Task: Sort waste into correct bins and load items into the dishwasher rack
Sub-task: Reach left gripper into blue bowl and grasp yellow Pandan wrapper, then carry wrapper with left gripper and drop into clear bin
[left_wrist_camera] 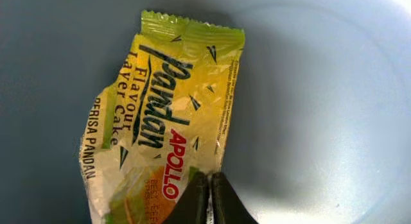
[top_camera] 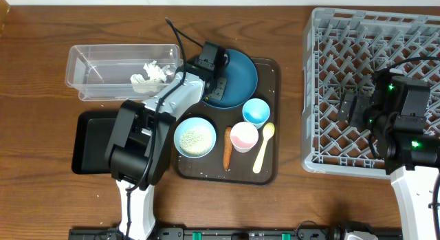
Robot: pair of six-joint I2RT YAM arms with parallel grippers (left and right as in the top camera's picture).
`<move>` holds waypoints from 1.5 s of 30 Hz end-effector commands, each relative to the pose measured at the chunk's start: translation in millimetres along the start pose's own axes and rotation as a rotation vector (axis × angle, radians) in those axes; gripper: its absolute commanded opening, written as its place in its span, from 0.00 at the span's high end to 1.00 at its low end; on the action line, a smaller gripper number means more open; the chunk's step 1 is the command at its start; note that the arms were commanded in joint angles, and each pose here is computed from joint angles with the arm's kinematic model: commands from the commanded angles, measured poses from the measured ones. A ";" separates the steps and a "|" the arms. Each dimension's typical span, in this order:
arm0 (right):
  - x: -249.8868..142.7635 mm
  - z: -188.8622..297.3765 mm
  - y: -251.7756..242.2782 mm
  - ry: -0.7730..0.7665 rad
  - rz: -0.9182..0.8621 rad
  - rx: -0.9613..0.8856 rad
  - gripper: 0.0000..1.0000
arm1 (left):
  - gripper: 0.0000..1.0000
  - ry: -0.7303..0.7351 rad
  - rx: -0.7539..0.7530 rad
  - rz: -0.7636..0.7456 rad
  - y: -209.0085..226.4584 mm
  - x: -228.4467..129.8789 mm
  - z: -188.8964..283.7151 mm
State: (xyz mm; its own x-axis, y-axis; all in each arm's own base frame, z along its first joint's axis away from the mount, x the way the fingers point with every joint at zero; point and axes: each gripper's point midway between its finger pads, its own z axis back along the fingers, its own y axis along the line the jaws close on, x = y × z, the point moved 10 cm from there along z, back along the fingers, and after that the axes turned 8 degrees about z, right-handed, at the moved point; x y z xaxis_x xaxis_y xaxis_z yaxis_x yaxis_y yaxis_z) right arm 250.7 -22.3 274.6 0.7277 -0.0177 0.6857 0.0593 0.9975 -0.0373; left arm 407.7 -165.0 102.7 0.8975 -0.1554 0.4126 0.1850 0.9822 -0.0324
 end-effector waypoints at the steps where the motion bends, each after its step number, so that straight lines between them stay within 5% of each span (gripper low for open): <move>1: 6.7 4.7 4.7 -0.022 0.028 0.011 0.01 | 0.94 0.019 0.015 -0.005 1.1 -4.4 -7.6; 11: 6.7 4.7 4.7 -0.022 0.028 0.011 0.01 | 0.94 -0.103 -0.010 0.003 -1.2 17.5 30.3; 12: 6.7 4.7 4.7 -0.022 0.028 0.011 0.01 | 0.89 -0.119 -0.013 0.004 -1.6 20.0 33.1; 14: 6.7 4.7 4.7 -0.022 0.028 0.011 0.01 | 0.60 -0.138 -0.019 0.004 -2.8 22.7 34.7; 15: 6.7 4.6 4.7 -0.022 0.028 0.011 0.01 | 0.56 -0.142 -0.020 0.002 -3.7 23.0 34.3; 24: 6.6 4.6 4.7 -0.021 0.028 0.011 0.01 | 0.46 -0.151 -0.026 -0.004 -8.3 22.6 16.1; 39: 6.6 4.7 4.7 -0.021 0.028 0.011 0.01 | 0.45 -0.077 -0.010 -0.009 -7.3 8.0 -19.1; 45: 6.6 4.7 4.7 -0.021 0.028 0.011 0.01 | 0.70 -0.055 -0.005 -0.010 -6.7 4.2 -22.7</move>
State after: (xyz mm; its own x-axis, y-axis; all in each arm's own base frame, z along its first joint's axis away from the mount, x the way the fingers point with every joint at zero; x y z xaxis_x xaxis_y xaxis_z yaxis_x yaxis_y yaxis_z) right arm 250.6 -22.3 274.5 0.7282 -0.0177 0.6851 0.0593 0.9975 -0.0372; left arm 420.9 -174.9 96.9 0.8577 -0.1437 0.4936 0.1935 0.9798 -0.0511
